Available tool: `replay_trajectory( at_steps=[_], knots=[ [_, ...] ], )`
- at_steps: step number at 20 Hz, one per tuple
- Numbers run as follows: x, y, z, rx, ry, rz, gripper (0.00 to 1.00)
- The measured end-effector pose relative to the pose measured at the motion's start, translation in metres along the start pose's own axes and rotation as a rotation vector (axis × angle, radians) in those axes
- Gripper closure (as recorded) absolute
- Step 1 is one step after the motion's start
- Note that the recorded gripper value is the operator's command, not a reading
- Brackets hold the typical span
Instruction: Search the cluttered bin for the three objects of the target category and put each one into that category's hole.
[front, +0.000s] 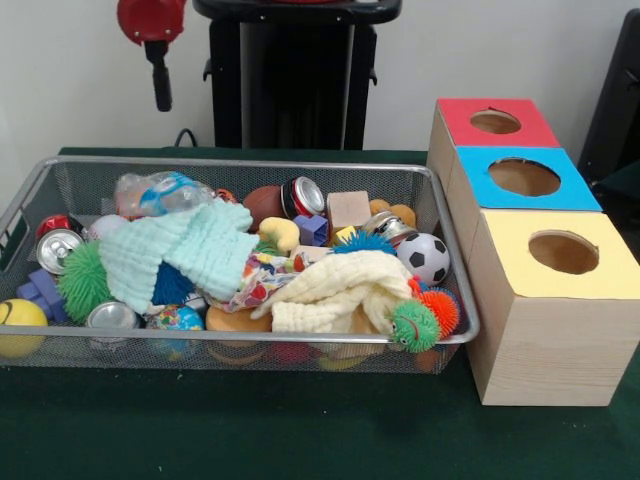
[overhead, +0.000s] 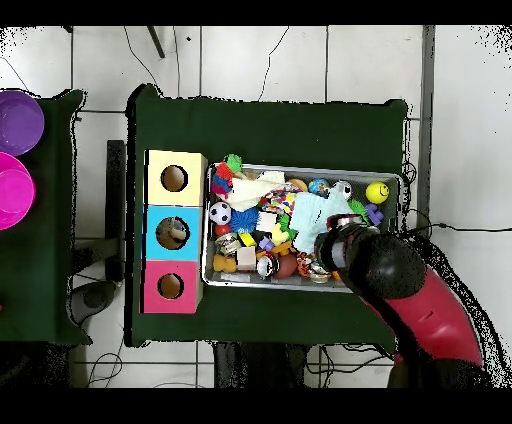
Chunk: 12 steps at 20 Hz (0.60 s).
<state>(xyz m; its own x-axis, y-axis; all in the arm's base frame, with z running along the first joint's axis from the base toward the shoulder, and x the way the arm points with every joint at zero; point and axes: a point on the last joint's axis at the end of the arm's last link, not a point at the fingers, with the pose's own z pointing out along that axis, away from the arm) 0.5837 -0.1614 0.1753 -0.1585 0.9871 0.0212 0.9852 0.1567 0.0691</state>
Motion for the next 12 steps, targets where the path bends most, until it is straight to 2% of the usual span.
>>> replay_trajectory(
  at_steps=[6, 12],
  knots=[
    [0.028, 0.021, -0.007, -0.032, 0.022, 0.03, 1.0],
    [0.031, 0.024, -0.007, -0.046, 0.05, 0.077, 1.0]
  ],
)
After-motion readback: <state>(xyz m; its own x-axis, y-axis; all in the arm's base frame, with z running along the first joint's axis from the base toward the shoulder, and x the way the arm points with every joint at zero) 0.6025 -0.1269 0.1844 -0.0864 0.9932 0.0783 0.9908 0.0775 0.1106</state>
